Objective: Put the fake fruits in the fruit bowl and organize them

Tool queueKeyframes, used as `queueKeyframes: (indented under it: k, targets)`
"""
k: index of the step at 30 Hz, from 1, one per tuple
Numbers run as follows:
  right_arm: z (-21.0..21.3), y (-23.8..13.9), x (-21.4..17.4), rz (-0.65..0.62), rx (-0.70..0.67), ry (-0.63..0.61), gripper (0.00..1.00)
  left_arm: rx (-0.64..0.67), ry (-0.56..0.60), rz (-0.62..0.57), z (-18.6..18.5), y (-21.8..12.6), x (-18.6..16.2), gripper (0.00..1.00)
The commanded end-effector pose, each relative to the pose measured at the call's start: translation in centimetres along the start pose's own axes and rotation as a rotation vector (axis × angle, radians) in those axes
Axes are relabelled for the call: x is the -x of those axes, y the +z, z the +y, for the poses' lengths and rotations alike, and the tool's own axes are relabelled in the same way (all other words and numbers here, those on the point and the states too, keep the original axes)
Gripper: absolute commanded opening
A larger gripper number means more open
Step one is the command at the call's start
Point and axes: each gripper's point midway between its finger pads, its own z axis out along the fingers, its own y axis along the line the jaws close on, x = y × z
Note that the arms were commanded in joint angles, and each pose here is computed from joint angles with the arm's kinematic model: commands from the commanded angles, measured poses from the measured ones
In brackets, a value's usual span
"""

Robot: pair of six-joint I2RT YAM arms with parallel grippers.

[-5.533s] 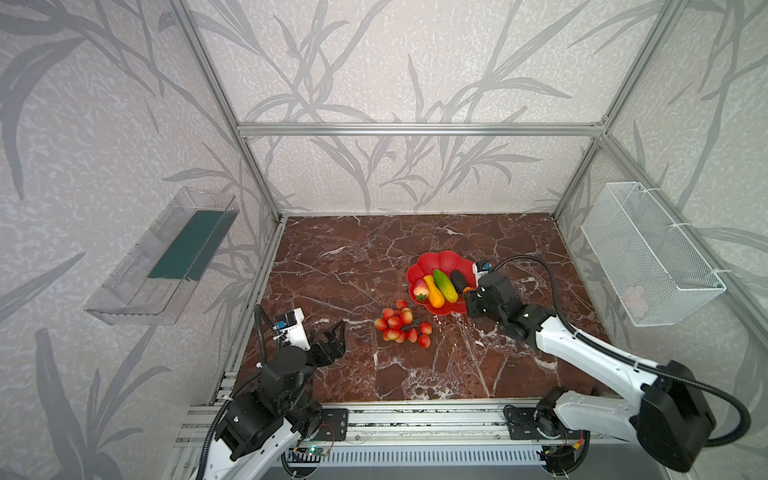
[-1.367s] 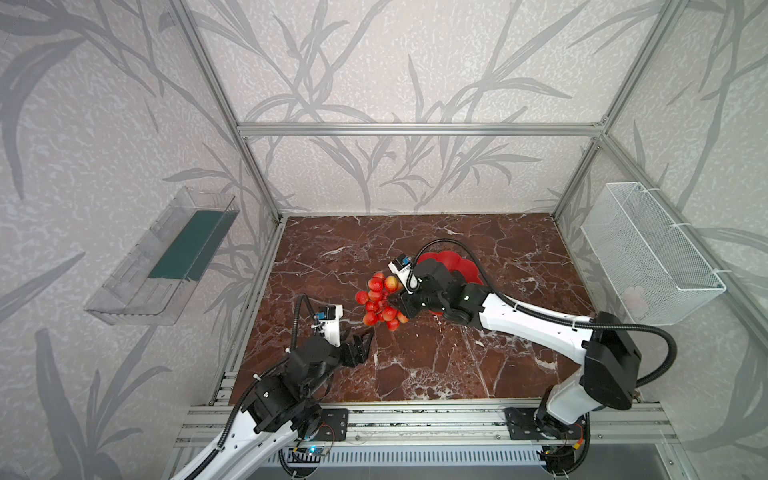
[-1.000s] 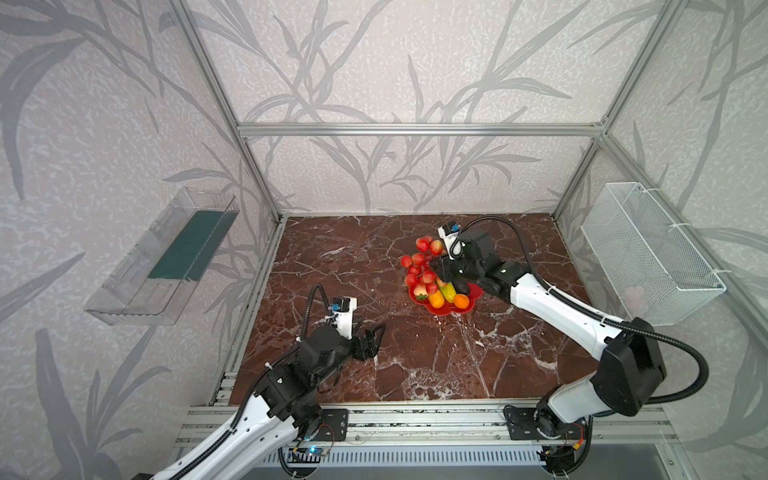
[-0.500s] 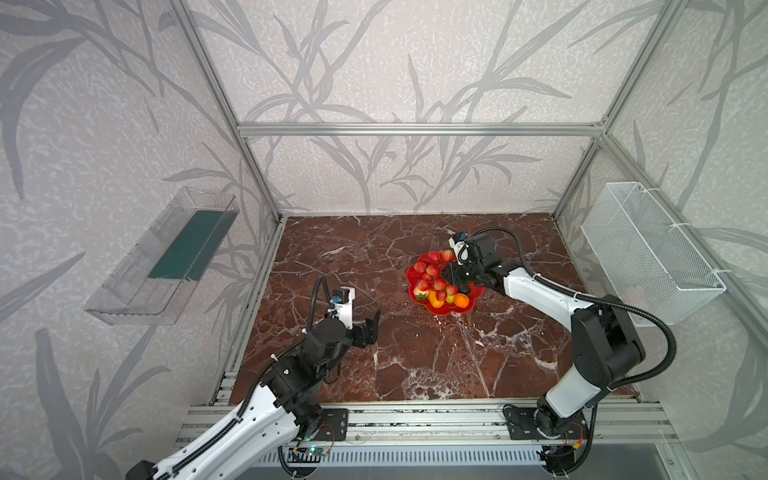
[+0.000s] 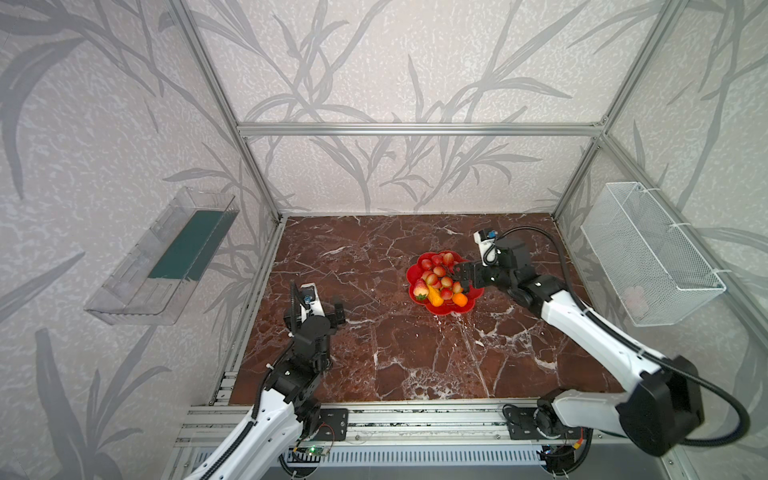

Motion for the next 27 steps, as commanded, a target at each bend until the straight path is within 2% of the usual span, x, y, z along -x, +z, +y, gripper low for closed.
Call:
queueKeyframes:
  k: [1,4,7,11,13,16,19,21,22,24,26,27]
  targets:
    - [-4.3,-3.1,-0.8,-0.084,-0.176,-0.072,0.99,0.038,-0.077,-0.098,1.0,1.4,1.9,1.00]
    - [-8.0,-4.0,-3.0,-0.124,-0.284,-0.088,0.99,0.027,-0.053,-0.056,0.9,3.7,0.5,1.00]
    - [-11.4,-3.7,-5.1,-0.165,-0.402,-0.091,0.99,0.044,-0.079,-0.006,1.3,6.4,-1.5,1.00]
    - [-13.4,-1.6,-6.2,-0.248,-0.442,-0.121,0.99,0.012,-0.058,0.008,-0.2,9.2,-1.2,1.00]
    - [-13.8,-0.4,-6.7,-0.276,-0.435,-0.124,0.99,0.044,-0.023,0.006,0.1,10.7,-1.0,1.00]
    - [-14.6,1.3,-7.3,-0.309,-0.437,-0.146,0.99,0.063,-0.017,0.040,0.4,11.0,-1.3,1.00]
    - [-15.1,2.9,-8.3,-0.324,-0.378,-0.129,0.99,0.096,-0.036,-0.020,1.6,10.8,-1.1,1.00]
    - [-15.0,4.1,-8.7,-0.327,-0.343,-0.133,0.99,0.102,-0.093,-0.036,2.5,11.7,-2.1,0.99]
    - [-14.9,4.9,-9.2,-0.315,-0.323,-0.141,0.99,0.085,-0.082,-0.060,2.2,12.4,-2.2,0.99]
    - [-14.4,5.6,-9.3,-0.317,-0.291,-0.171,0.99,0.070,-0.055,-0.024,1.6,13.3,-3.2,0.99]
    - [-14.4,6.0,-9.6,-0.258,-0.281,-0.163,0.99,0.085,-0.068,0.074,1.9,13.7,-3.6,0.99]
    - [-14.2,6.2,-9.7,-0.251,-0.266,-0.172,0.99,0.085,-0.065,0.083,2.0,13.8,-3.6,0.99]
